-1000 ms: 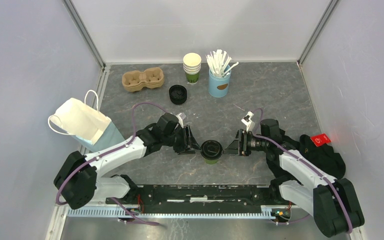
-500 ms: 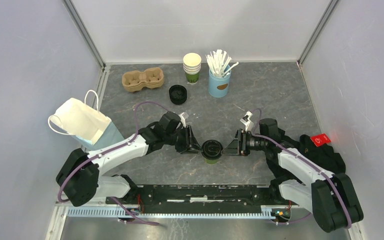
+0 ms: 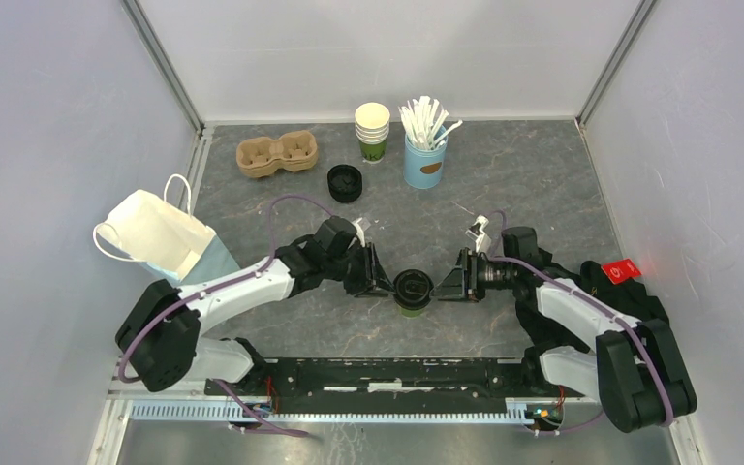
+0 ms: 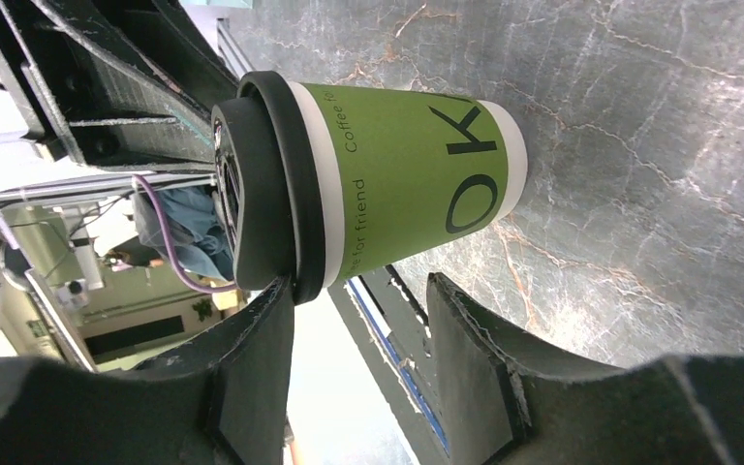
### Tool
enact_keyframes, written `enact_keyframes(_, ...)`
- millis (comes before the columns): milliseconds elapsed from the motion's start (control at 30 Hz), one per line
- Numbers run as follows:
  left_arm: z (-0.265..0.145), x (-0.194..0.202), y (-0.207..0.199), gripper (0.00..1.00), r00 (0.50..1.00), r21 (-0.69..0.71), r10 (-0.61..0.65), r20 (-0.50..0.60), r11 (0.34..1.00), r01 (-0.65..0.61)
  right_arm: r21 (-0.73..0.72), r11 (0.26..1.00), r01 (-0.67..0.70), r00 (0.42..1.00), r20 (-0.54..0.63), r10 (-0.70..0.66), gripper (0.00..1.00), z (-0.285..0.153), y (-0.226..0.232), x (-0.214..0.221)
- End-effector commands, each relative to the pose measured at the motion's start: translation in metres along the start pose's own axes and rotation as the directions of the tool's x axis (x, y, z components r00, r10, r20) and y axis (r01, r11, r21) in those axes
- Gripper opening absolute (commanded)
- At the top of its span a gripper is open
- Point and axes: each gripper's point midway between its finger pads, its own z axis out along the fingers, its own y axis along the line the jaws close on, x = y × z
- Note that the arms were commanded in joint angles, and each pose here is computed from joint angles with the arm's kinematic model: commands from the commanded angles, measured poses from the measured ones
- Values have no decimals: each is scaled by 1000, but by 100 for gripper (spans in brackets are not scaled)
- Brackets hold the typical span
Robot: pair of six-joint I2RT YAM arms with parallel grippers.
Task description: Pack the takeout coffee
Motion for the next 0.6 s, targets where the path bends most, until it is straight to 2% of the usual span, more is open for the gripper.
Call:
enact_keyframes(0,20,56,144,35,989,-482,-90,-117,876,23,447,889,-102,994,15,107,53,-14,-123,48)
enact_keyframes(100,16,59,149,35,990,-491,-76,-120,871,7,481,874,-69,995,-29,95,51,-20,-132,61)
enact_keyframes(200,9,47,131,36,995,-450,-22,-100,893,-26,440,898,-22,999,-20,34,52,-21,-114,46)
enact_keyframes(433,-1,-1,28,45,993,-198,112,-21,974,-114,216,972,88,996,-22,-85,56,-14,-51,14)
enact_keyframes(567,-7,-20,-3,48,988,-166,155,4,974,-153,180,973,147,989,-7,-148,60,-21,-22,-5)
